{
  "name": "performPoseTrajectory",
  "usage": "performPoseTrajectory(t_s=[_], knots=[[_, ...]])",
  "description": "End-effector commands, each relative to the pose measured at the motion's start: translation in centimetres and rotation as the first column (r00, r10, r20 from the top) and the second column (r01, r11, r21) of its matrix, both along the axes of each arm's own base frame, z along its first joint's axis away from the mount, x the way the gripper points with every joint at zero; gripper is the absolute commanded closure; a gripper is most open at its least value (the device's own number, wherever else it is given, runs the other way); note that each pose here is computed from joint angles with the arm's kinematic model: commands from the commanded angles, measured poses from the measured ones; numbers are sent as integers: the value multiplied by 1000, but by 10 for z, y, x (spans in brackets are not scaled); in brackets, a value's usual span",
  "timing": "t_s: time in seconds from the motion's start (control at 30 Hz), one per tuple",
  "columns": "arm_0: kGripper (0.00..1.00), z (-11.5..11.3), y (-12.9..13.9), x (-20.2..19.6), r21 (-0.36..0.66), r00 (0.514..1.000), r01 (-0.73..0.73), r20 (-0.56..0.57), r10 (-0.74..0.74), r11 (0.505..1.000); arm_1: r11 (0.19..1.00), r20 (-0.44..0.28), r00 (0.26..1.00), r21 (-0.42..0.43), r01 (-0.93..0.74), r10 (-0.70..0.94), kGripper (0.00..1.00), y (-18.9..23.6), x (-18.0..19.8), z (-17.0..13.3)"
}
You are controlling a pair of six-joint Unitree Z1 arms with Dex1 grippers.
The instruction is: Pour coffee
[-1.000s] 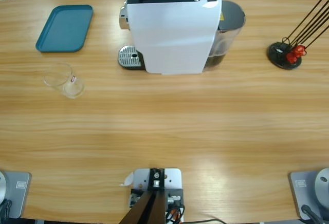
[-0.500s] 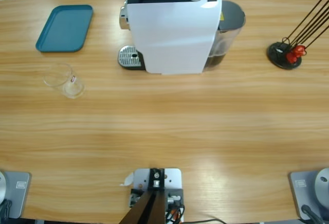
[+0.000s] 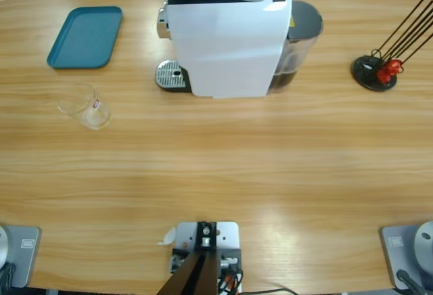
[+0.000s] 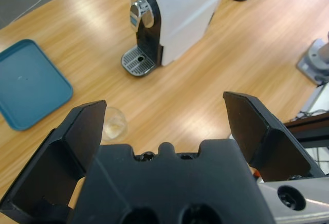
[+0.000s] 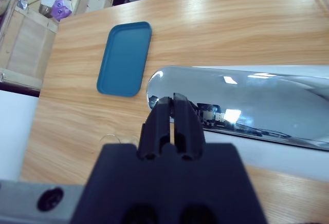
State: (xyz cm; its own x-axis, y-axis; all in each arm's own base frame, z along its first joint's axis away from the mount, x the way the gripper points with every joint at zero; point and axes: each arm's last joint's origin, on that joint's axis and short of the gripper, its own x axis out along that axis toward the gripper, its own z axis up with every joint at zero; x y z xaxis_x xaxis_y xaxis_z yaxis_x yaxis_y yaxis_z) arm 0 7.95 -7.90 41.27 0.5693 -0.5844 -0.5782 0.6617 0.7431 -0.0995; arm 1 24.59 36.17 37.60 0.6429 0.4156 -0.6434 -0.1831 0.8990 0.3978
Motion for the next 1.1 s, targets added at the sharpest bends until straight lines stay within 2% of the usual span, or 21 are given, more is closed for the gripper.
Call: performPoseTrajectory(t_s=[0.03,0.53,1.1], knots=[[9,-15,-3,1,48,999,33,-43,-31,998,983,-125,992,-185,-16,-7,1000,17,22,-86],[9,-17,-4,1,58,998,34,-48,-32,998,976,-168,986,-214,-33,-4,1000,18,30,-106],[9,-17,-5,3,62,998,34,-49,-31,998,965,-217,976,-252,-71,15,1000,23,20,-129]])
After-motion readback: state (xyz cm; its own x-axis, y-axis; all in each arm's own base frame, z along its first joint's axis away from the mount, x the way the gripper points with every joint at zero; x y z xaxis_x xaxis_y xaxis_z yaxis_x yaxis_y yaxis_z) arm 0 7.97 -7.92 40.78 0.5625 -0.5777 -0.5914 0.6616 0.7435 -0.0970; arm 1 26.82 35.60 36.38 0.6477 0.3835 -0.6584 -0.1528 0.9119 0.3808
